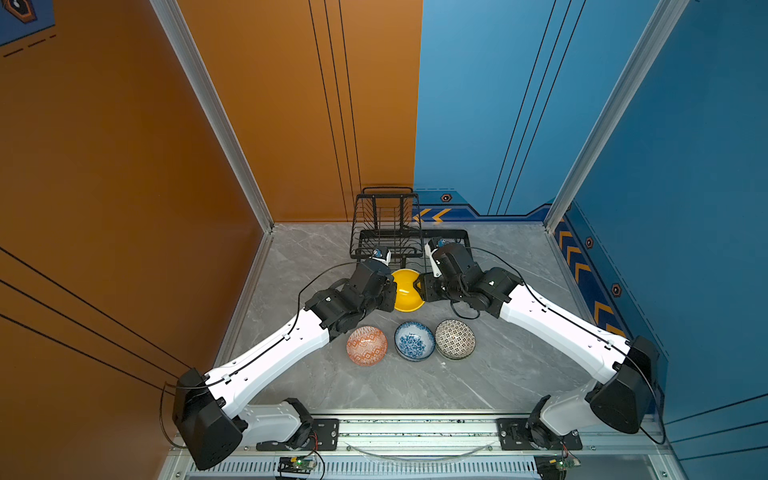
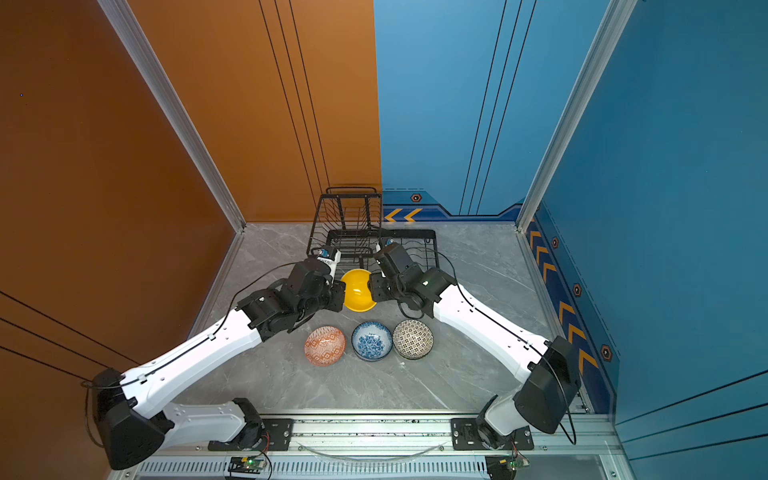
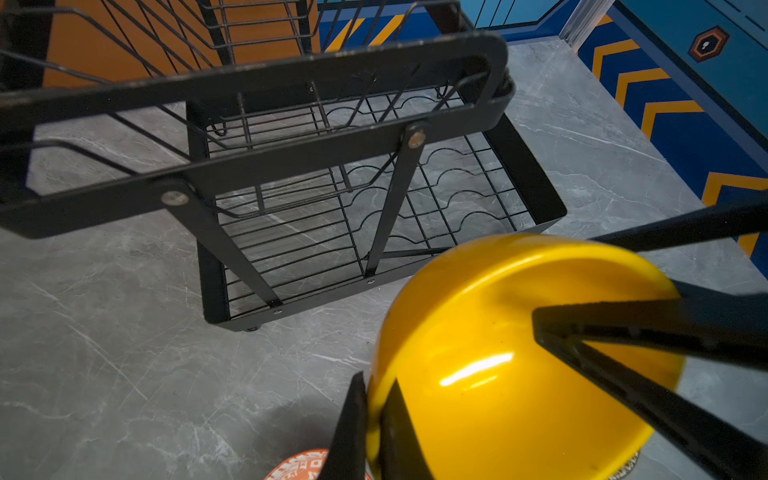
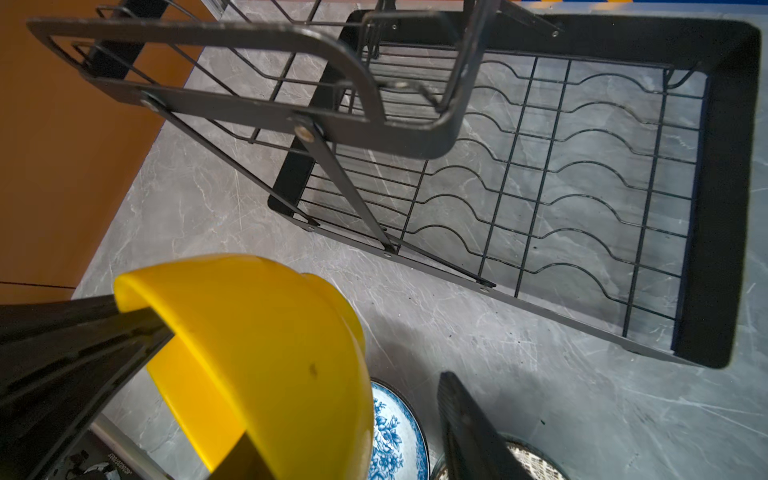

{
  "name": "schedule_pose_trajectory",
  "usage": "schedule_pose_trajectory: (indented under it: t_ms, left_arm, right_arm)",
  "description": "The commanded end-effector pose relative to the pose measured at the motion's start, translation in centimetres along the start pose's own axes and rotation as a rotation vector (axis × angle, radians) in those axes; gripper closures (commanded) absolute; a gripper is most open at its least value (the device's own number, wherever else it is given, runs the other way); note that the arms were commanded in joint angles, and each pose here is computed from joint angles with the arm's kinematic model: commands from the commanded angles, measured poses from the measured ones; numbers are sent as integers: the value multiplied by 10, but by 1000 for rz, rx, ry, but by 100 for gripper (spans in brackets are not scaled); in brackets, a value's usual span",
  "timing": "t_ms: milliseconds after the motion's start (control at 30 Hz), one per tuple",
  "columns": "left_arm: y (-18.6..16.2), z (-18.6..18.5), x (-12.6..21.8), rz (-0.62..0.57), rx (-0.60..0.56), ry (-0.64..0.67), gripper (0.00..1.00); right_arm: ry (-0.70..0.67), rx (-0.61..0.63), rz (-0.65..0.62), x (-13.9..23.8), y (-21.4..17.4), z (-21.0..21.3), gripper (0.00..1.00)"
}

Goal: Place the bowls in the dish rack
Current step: 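Grasp the yellow bowl rim with the right gripper while the left gripper releases it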

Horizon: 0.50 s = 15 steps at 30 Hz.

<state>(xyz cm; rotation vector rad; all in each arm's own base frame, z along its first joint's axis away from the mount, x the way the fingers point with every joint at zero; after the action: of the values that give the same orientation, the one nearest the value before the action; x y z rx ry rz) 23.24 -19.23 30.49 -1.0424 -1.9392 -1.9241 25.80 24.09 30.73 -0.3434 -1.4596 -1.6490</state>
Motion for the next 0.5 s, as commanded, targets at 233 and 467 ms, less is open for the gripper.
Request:
schedule_pose_trajectory:
  t_ms: [233, 467]
  left_arm:
    - [17, -5, 6, -74, 46, -35, 100]
    - [14, 2, 13, -13, 4, -7, 84]
  right_arm:
    - [44, -12, -31, 6, 19, -3, 94]
    - [61, 15, -40, 20, 29, -5, 100]
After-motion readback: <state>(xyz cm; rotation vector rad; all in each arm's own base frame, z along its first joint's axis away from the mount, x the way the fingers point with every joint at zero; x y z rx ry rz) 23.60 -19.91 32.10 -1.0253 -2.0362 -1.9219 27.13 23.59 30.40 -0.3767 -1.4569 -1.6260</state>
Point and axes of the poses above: each gripper's point midway between its finger pads, its own x axis back along the fingers, its own z axis along the line the jaws close on, y = z × x, the point moved 10 cm from there along x, back along the fingers, and after that the axes turned 1 degree about -x, right-handed, at the moved point
